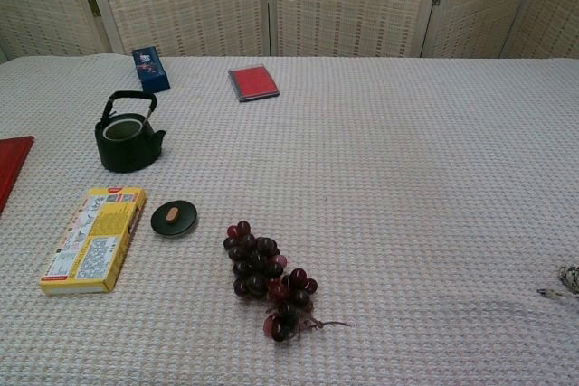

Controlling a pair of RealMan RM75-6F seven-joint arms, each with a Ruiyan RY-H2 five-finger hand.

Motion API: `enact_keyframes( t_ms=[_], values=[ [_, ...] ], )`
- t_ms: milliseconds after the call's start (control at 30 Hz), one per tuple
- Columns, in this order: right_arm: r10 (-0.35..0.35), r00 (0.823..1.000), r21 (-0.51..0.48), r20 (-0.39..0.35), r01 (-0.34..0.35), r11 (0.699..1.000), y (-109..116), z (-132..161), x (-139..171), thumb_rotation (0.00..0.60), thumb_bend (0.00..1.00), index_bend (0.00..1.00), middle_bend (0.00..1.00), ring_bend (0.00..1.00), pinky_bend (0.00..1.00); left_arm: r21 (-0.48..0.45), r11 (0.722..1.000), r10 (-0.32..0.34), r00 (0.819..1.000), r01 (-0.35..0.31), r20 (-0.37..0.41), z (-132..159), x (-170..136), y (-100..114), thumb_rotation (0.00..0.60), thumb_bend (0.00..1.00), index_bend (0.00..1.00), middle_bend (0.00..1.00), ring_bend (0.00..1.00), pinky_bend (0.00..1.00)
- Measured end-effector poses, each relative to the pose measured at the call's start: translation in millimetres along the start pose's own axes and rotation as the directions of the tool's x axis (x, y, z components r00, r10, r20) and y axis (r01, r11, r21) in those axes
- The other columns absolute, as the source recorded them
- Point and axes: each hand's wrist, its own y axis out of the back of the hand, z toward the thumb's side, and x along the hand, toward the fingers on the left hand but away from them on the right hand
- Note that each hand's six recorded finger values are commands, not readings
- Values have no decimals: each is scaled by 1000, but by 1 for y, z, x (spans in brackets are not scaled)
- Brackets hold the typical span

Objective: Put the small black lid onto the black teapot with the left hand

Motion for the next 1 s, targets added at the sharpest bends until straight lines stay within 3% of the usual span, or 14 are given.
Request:
enact_keyframes(
  t_ms=[400, 667, 767, 900, 1000],
  values=[
    [2, 1000, 4, -1, -2, 1000, 1, 1, 4, 600, 304, 144, 204, 247, 62, -10, 1000, -7, 999, 8, 49, 7, 4, -1, 600, 225, 254, 182, 184, 136],
    [2, 1000, 8, -14, -2, 1000, 3, 4, 5, 600, 305, 137, 203, 253, 62, -47, 999, -12, 990, 19, 138, 23, 13, 0, 600, 225, 264, 206, 211, 192],
    [1, 1000, 15, -19, -1, 1000, 4, 5, 5, 600, 305, 130, 201, 256, 63, -52, 998, -7, 982, 17, 191, 33, 21, 3, 600, 225, 270, 269, 259, 259],
    [8, 1000, 22, -28, -8, 1000, 4, 8, 5, 600, 304, 130, 201, 256, 64, -43, 999, -7, 964, 20, 267, 50, 34, 4, 600, 225, 282, 391, 396, 480],
    [13, 999, 28, -33, -12, 1000, 4, 10, 5, 600, 304, 130, 201, 256, 64, -31, 999, -31, 944, 43, 327, 66, 45, 2, 600, 217, 283, 505, 496, 579]
  ],
)
